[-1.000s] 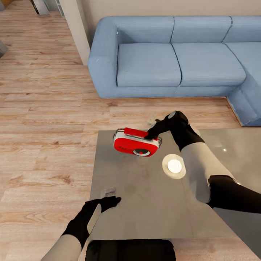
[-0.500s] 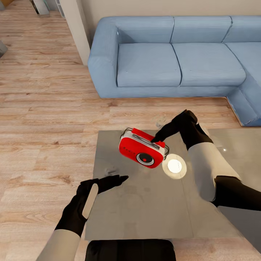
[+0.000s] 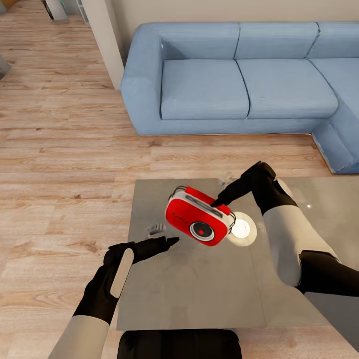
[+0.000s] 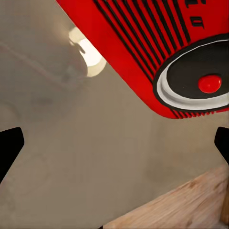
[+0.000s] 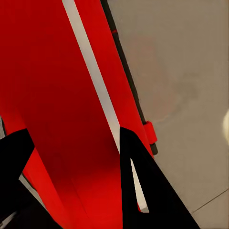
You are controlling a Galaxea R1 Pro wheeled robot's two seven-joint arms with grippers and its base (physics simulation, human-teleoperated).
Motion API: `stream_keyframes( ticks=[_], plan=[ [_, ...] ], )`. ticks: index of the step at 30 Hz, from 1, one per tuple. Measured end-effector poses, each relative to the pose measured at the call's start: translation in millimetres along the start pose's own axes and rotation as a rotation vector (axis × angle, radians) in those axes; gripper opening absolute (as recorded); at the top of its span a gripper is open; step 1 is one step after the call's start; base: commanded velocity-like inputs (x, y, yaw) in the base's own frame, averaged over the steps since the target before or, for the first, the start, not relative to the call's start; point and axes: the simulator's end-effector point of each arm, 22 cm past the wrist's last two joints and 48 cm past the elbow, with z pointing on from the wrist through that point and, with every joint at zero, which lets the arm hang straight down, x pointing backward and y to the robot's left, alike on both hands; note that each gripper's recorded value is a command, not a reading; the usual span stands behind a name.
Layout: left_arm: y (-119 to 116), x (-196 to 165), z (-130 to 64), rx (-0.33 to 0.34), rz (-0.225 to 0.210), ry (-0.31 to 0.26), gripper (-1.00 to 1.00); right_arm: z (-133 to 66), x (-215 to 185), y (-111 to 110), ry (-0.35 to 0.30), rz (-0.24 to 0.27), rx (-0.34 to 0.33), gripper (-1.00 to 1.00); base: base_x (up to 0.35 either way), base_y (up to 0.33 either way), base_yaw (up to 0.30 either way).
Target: Turn on the radio receiver that's on the table in the living room.
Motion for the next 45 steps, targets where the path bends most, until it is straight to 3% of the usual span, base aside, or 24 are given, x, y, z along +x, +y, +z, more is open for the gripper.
stream_keyframes(
  ticks=[4, 5, 21, 27, 39, 42, 45],
  plan=[
    [-1, 1, 0.0, 0.003, -0.002, 0.003, 1.00, 1.3, 2, 0, 0.004, 0.003, -0.002, -1.00, 0.000, 0.000, 0.000],
    [-1, 1, 0.1, 0.004, -0.004, 0.002, -1.00, 1.4, 2, 1, 0.004, 0.004, -0.002, -1.00, 0.000, 0.000, 0.000],
    [-6, 1, 0.7, 0.018, -0.013, 0.002, -1.00, 2.1, 3, 1, 0.004, 0.009, -0.006, -1.00, 0.000, 0.000, 0.000],
    [-9, 2, 1.7, 0.024, -0.010, 0.007, -1.00, -5.8, 16, -17, 0.015, 0.022, 0.022, -1.00, 0.000, 0.000, 0.000],
    [-14, 2, 2.1, 0.047, -0.028, 0.003, -1.00, -5.4, 18, -19, 0.017, 0.033, 0.024, -1.00, 0.000, 0.000, 0.000],
    [-17, 1, 1.9, 0.059, -0.039, -0.001, -1.00, -6.9, 14, -19, -0.011, 0.065, 0.014, -1.00, 0.000, 0.000, 0.000],
    [-21, 0, 1.8, 0.074, -0.052, -0.004, -1.00, -13.2, 15, -31, -0.052, 0.156, 0.027, -1.00, 0.000, 0.000, 0.000]
  ],
)
